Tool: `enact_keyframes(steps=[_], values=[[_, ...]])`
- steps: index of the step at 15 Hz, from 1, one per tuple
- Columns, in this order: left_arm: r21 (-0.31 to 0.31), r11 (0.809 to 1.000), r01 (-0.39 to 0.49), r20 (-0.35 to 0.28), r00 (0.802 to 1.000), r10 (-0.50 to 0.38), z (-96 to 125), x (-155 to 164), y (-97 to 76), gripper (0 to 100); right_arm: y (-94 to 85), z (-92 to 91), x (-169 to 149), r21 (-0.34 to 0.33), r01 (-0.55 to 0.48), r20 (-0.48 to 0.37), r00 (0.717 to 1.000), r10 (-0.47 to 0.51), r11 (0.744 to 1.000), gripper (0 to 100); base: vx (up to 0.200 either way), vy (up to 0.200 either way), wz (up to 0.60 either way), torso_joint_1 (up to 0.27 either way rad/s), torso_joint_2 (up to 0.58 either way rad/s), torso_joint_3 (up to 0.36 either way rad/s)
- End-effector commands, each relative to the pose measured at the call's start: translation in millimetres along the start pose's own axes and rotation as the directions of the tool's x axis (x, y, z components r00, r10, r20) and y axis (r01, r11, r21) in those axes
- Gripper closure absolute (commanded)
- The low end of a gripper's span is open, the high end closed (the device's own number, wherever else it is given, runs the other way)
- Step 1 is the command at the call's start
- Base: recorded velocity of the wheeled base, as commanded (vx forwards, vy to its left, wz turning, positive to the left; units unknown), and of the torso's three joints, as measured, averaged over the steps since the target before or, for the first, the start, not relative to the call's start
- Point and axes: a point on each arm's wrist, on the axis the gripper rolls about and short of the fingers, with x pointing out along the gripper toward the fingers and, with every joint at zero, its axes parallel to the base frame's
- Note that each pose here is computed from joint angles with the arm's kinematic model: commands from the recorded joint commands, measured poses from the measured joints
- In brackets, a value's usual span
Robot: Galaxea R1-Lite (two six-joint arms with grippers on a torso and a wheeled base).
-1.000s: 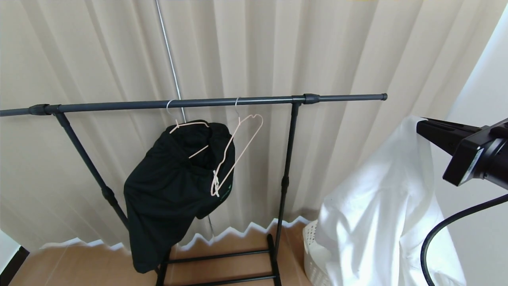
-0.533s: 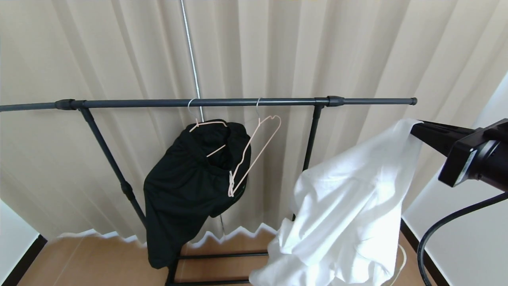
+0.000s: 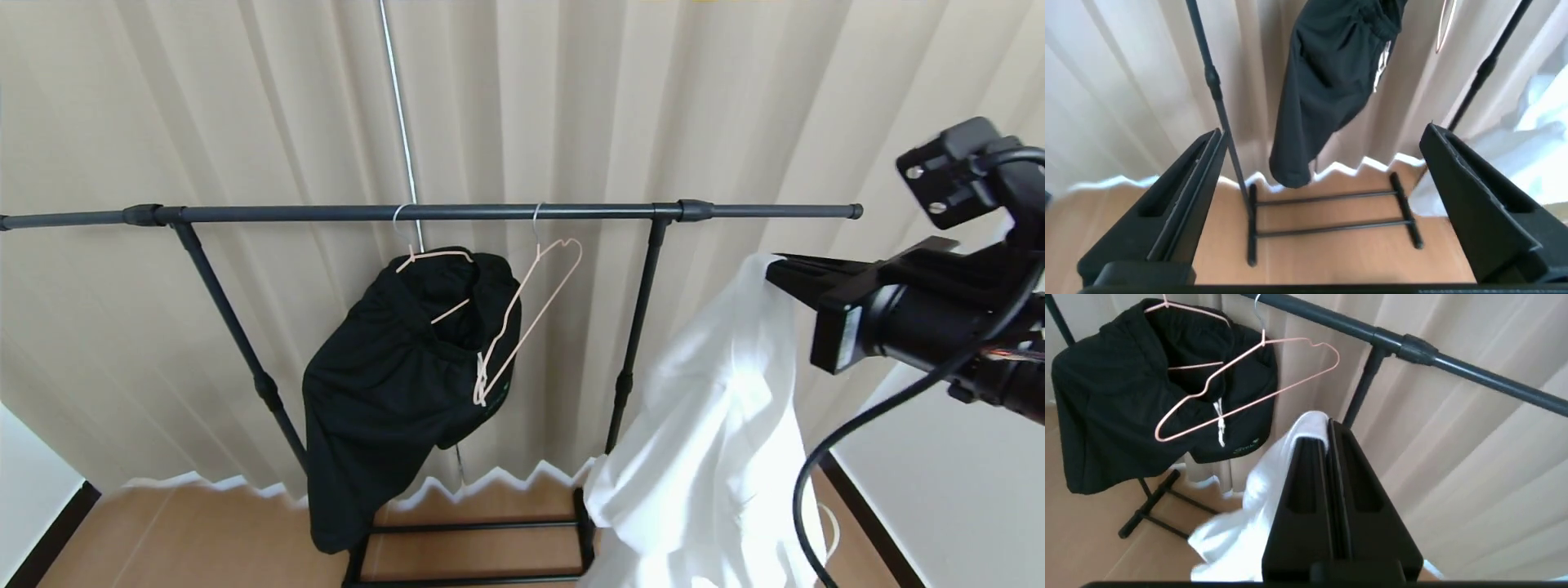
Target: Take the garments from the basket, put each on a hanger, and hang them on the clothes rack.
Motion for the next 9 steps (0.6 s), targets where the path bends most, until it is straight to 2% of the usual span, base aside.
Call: enact_keyframes(steps=[1,2,3,5,6,7,8,9], values=[[-0.106,0.994,0.030,-0.269,0.961,-0.058,67,59,-4.2,0,16.4,-20.3,29,0.028,-0.042,-0.098,0.994,0.045,0.999,100,0.000,0.000,0.00,0.000,0.00,0.000],[-0.105,0.988,0.112,-0.306,0.942,-0.139,79,73,-13.0,0,24.6,-24.1,41,0.086,-0.051,-0.121,0.991,0.061,0.995,100,0.000,0.000,0.00,0.000,0.00,0.000],[-0.127,0.977,0.171,-0.315,0.927,-0.203,90,82,-22.2,0,26.3,-20.9,43,0.097,-0.054,-0.113,0.991,0.065,0.994,100,0.000,0.000,0.00,0.000,0.00,0.000],[-0.244,0.930,0.274,-0.354,0.868,-0.349,115,108,-57.8,0,31.0,-17.3,43,0.129,-0.069,-0.101,0.992,0.082,0.989,100,0.000,0.000,0.00,0.000,0.00,0.000],[-0.255,0.922,0.290,-0.374,0.850,-0.371,118,113,-67.0,0,31.7,-16.4,42,0.141,-0.070,-0.097,0.992,0.085,0.988,100,0.000,0.000,0.00,0.000,0.00,0.000],[-0.226,0.922,0.313,-0.427,0.820,-0.383,120,125,-90.6,0,35.6,-13.3,44,0.179,-0.081,-0.088,0.991,0.097,0.981,100,0.000,0.000,0.00,0.000,0.00,0.000],[-0.209,0.920,0.333,-0.449,0.802,-0.393,118,130,-102.7,0,41.7,-12.2,46,0.191,-0.097,-0.086,0.990,0.115,0.977,100,0.000,0.000,0.00,0.000,0.00,0.000],[-0.184,0.909,0.373,-0.487,0.769,-0.414,116,140,-124.7,0,48.4,-11.9,51,0.204,-0.111,-0.089,0.987,0.132,0.973,100,0.000,0.000,0.00,0.000,0.00,0.000]])
